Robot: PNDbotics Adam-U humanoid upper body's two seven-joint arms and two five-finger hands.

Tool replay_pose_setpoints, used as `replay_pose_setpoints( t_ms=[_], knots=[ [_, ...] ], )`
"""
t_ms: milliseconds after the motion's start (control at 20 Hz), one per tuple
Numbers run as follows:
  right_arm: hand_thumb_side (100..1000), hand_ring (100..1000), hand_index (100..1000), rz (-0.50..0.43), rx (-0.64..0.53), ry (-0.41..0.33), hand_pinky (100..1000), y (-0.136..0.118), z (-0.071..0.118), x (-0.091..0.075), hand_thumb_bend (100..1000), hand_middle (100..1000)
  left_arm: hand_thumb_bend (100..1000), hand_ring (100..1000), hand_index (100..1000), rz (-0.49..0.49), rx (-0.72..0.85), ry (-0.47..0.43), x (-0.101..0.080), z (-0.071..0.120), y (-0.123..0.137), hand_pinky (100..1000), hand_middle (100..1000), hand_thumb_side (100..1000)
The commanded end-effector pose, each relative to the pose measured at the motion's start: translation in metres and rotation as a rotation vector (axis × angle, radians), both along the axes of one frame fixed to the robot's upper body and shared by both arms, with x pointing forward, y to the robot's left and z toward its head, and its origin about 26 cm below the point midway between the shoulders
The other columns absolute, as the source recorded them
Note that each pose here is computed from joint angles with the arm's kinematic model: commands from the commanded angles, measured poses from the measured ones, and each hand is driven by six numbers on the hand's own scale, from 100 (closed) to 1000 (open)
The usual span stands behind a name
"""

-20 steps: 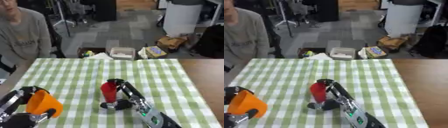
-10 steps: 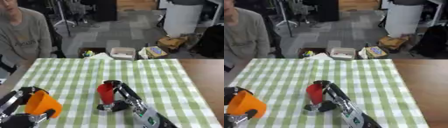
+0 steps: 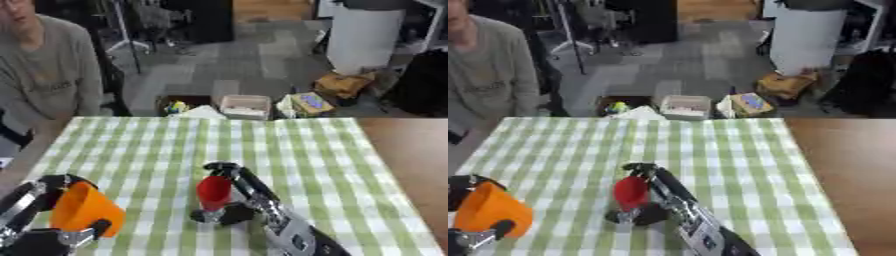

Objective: Pour the contents of one cup into another cup.

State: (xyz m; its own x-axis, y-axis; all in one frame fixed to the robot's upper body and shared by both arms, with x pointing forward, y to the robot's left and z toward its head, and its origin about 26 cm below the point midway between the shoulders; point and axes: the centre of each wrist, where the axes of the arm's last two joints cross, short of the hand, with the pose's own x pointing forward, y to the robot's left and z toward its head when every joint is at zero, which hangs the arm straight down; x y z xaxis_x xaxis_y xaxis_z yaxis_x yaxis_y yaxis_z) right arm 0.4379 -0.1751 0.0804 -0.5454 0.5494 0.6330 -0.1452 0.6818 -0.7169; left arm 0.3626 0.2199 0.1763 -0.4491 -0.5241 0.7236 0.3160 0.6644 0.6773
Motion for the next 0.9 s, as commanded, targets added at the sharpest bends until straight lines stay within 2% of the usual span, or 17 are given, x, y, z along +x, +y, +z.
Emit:
replay_pose_setpoints(
  t_ms=[50, 250, 450, 650, 900],
  knots=[
    [282, 461, 847, 0.002, 0.011, -0.037, 453, 0.0046, 0.0126, 0.0027, 619, 499, 344, 415, 693, -0.009, 0.007, -0.038, -0.0011, 0.0118, -0.0007, 439, 396, 179],
    [100, 366, 830, -0.001, 0.022, -0.025, 360, 0.0052, 0.0112, 0.0026, 507, 434, 339, 415, 692, -0.008, 0.004, -0.038, -0.0011, 0.0119, -0.0006, 440, 396, 178],
    [100, 299, 815, 0.002, 0.037, -0.012, 338, 0.0053, 0.0103, 0.0024, 439, 399, 339, 415, 692, -0.011, 0.002, -0.038, -0.0014, 0.012, -0.0007, 440, 396, 179],
    [100, 255, 804, -0.008, 0.063, -0.014, 325, 0.0034, 0.0111, 0.0025, 409, 390, 335, 416, 692, -0.012, -0.002, -0.042, -0.0019, 0.013, -0.0008, 440, 396, 178],
    [100, 240, 800, -0.045, 0.086, -0.05, 310, -0.0032, 0.0195, 0.0028, 392, 391, 336, 414, 692, -0.017, 0.0, -0.038, -0.0028, 0.0118, -0.0003, 439, 394, 180]
  ],
)
